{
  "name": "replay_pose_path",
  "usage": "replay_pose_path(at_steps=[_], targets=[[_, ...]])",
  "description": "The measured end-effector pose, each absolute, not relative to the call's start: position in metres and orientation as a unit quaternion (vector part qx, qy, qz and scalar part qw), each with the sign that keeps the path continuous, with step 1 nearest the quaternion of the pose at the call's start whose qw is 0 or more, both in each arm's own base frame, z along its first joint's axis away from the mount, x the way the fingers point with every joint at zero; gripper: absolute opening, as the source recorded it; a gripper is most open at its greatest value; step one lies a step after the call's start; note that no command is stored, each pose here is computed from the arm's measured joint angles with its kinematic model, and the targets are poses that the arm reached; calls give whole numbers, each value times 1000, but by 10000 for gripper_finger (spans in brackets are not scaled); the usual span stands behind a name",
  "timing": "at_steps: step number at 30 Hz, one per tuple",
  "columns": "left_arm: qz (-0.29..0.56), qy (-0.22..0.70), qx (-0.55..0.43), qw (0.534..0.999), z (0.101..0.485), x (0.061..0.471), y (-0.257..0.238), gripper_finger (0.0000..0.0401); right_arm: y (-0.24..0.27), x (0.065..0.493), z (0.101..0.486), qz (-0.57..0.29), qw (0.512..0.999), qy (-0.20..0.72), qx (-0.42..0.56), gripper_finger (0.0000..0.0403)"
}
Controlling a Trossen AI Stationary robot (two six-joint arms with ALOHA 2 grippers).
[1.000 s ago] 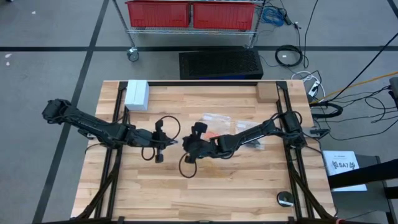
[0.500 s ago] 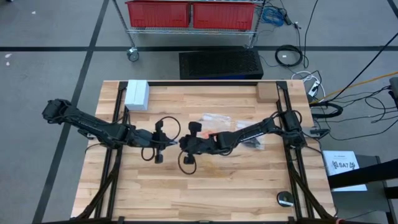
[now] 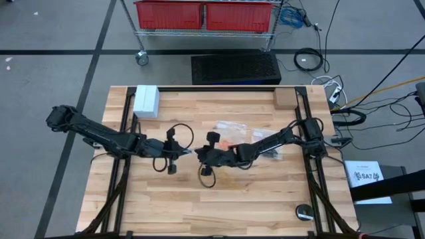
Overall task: Sort rubber bands
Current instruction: Put the yellow rubber band into the transparent zip bag
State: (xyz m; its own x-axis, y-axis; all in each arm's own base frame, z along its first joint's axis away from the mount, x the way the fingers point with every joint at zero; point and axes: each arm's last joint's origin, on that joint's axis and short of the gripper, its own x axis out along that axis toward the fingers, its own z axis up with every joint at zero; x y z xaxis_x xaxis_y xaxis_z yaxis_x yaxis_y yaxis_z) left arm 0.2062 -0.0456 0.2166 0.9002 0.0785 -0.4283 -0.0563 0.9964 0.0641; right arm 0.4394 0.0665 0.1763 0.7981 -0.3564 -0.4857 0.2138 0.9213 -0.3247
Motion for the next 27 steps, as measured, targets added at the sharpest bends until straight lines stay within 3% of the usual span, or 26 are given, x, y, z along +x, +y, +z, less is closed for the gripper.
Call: replay_pose_path(at_steps=[6, 13, 23, 27], targets=[[46, 217, 19, 975, 204, 219, -50, 0, 65, 418, 175, -112, 972, 178, -102, 0], [46, 228, 41, 972, 197, 238, -55, 0, 58, 418, 168, -111, 974, 196, -38, 8], [42, 201, 45, 978, 217, 239, -56, 0, 55, 425, 177, -105, 973, 207, -12, 129], [51, 212, 50, 975, 217, 235, -57, 0, 57, 426, 182, -96, 972, 214, -10, 155]])
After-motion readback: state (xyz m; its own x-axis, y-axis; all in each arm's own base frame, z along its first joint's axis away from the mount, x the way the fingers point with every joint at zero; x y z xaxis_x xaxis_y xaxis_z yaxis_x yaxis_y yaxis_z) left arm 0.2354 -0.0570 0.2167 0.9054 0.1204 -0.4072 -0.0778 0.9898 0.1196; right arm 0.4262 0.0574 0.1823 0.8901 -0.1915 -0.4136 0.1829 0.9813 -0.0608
